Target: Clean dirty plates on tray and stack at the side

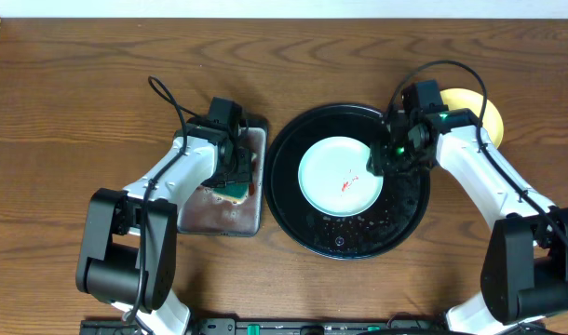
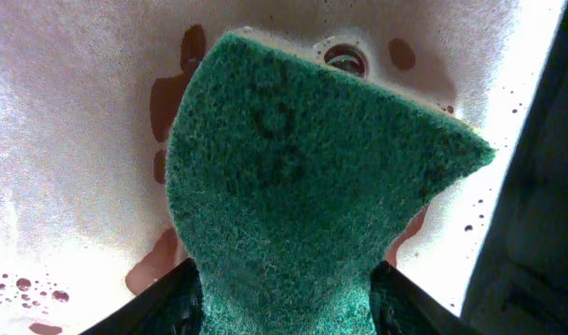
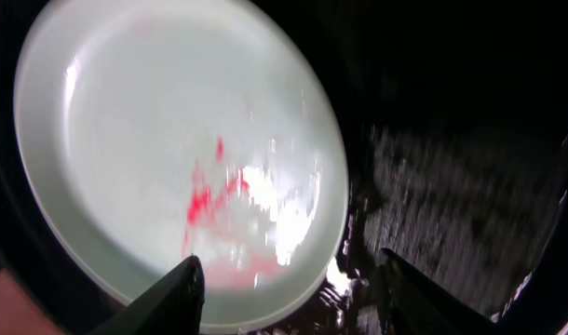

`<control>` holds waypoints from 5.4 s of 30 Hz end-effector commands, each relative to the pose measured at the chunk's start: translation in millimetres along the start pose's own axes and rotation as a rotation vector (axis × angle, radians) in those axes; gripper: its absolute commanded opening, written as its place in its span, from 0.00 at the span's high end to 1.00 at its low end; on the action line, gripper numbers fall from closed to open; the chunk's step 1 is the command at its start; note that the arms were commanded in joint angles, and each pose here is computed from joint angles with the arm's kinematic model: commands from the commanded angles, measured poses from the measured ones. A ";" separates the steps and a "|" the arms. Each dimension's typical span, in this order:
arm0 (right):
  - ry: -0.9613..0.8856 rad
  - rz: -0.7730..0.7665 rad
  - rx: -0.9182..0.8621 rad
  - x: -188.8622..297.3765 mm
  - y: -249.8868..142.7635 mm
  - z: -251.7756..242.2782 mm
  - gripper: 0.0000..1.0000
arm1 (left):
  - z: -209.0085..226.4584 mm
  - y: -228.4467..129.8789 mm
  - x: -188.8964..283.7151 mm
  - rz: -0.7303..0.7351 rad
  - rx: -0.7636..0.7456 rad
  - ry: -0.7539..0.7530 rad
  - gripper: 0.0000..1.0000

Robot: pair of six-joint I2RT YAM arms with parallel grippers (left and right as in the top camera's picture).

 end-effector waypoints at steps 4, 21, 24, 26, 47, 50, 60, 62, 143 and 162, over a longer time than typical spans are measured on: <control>0.019 -0.256 0.306 3.4 39.5 14.9 0.60 | 1.5 -2.3 -2.1 0.013 0.000 0.008 0.43; -0.045 -0.169 0.693 -78.4 40.5 30.6 0.53 | 1.7 -2.9 -2.1 0.017 0.000 0.009 0.43; -0.050 -0.153 0.690 -84.0 39.3 28.4 0.59 | 1.7 -2.9 -2.1 0.017 0.000 0.009 0.43; -0.050 -0.148 0.686 -84.2 38.6 28.1 0.78 | 1.7 -2.9 -2.1 0.017 0.000 0.009 0.43; -0.262 0.125 -0.134 -53.7 -2.1 -41.7 0.99 | 1.7 -3.4 -2.0 0.021 0.001 0.009 0.43; -0.273 0.163 -0.147 -52.3 -8.1 -43.3 0.99 | 1.7 -3.5 -2.0 0.021 0.001 0.009 0.43; -0.271 0.162 -0.123 -54.5 -9.1 -35.7 0.97 | 1.7 -3.4 -2.0 0.021 0.001 0.009 0.44; -0.269 0.159 -0.119 -54.9 -8.8 -34.5 0.95 | 1.8 -3.4 -2.0 0.020 0.001 0.010 0.44; -0.266 0.147 -0.110 -55.9 -7.2 -32.1 0.99 | 55.7 -15.4 106.4 -0.563 -0.173 -0.979 0.93; -0.266 0.147 -0.110 -55.9 -7.3 -32.1 0.99 | 67.5 -16.9 106.1 -0.567 -0.122 -0.965 0.93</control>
Point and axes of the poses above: each gripper's point midway between its finger pads, its own x axis back along the fingers, its own z axis along the line the jaws close on, y = z × x, the point moved 9 cm from there along x, back along the fingers, and after that the axes turned 5 degrees about -x, right-handed, at the moved point
